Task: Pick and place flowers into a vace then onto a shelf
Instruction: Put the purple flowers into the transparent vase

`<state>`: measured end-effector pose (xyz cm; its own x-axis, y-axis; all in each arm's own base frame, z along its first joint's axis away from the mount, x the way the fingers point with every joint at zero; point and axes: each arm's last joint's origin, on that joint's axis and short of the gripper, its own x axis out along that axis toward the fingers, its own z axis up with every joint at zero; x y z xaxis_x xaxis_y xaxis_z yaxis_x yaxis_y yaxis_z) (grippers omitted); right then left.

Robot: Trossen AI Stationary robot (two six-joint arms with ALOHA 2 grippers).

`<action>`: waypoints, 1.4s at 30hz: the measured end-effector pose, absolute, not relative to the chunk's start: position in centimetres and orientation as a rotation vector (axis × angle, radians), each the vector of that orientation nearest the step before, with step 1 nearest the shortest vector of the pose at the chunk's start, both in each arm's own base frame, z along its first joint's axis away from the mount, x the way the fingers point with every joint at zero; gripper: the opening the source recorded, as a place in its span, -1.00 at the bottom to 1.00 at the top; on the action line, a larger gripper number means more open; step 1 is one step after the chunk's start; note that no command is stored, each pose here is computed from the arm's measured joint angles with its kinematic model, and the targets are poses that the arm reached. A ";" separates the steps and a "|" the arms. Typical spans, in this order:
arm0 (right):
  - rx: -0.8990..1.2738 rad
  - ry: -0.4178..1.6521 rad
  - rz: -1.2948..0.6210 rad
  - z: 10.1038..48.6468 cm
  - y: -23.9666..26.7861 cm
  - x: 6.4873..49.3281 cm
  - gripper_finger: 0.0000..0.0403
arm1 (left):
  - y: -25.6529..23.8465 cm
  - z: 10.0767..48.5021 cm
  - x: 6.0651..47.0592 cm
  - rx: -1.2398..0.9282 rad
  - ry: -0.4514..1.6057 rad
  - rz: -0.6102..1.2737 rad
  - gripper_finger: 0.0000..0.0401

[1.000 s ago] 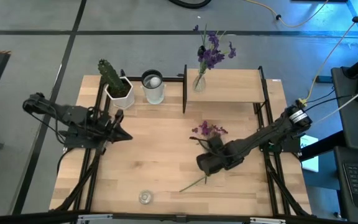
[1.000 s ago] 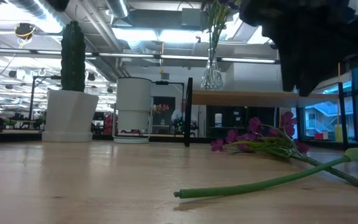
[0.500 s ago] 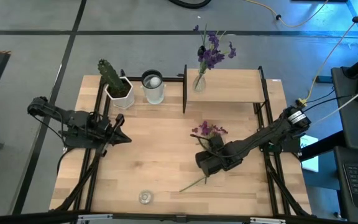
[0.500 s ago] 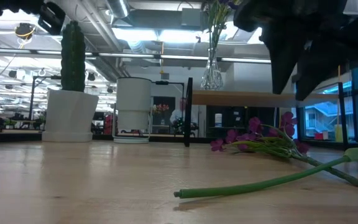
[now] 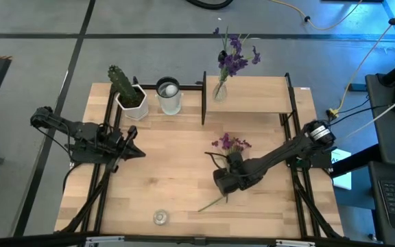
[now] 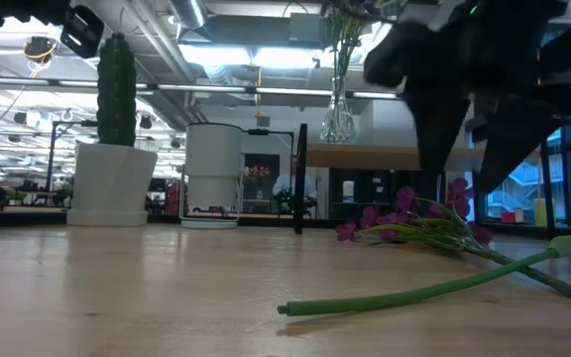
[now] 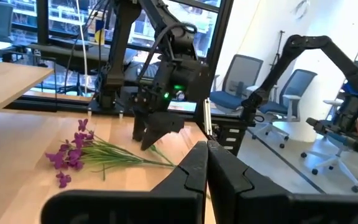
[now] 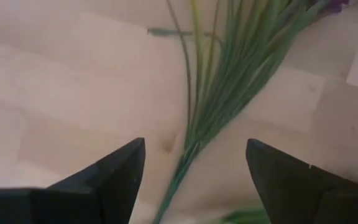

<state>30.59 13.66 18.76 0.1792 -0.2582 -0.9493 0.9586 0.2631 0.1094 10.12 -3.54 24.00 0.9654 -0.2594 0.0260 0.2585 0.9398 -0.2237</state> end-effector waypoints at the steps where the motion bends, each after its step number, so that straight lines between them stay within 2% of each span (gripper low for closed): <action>1: 0.890 1.004 -1.057 18.5 13.4 30.8 0.39 | -3.5 24.0 10.1 -0.228 0.003 -0.255 -0.98; 14: 0.902 1.098 -1.145 15.3 12.0 32.2 0.33 | -3.5 23.8 10.1 -0.227 0.020 -0.244 -0.98; 27: 0.936 1.108 -1.125 13.4 12.3 33.2 0.30 | -3.4 23.8 10.1 -0.226 0.022 -0.226 -0.99; 32: 0.938 1.109 -1.123 13.4 12.3 33.2 0.08 | -3.4 23.8 10.1 -0.225 0.023 -0.225 -0.98; 42: 0.895 1.135 -1.094 13.4 12.3 33.2 -0.56 | -3.4 23.8 10.1 -0.225 0.022 -0.224 -0.99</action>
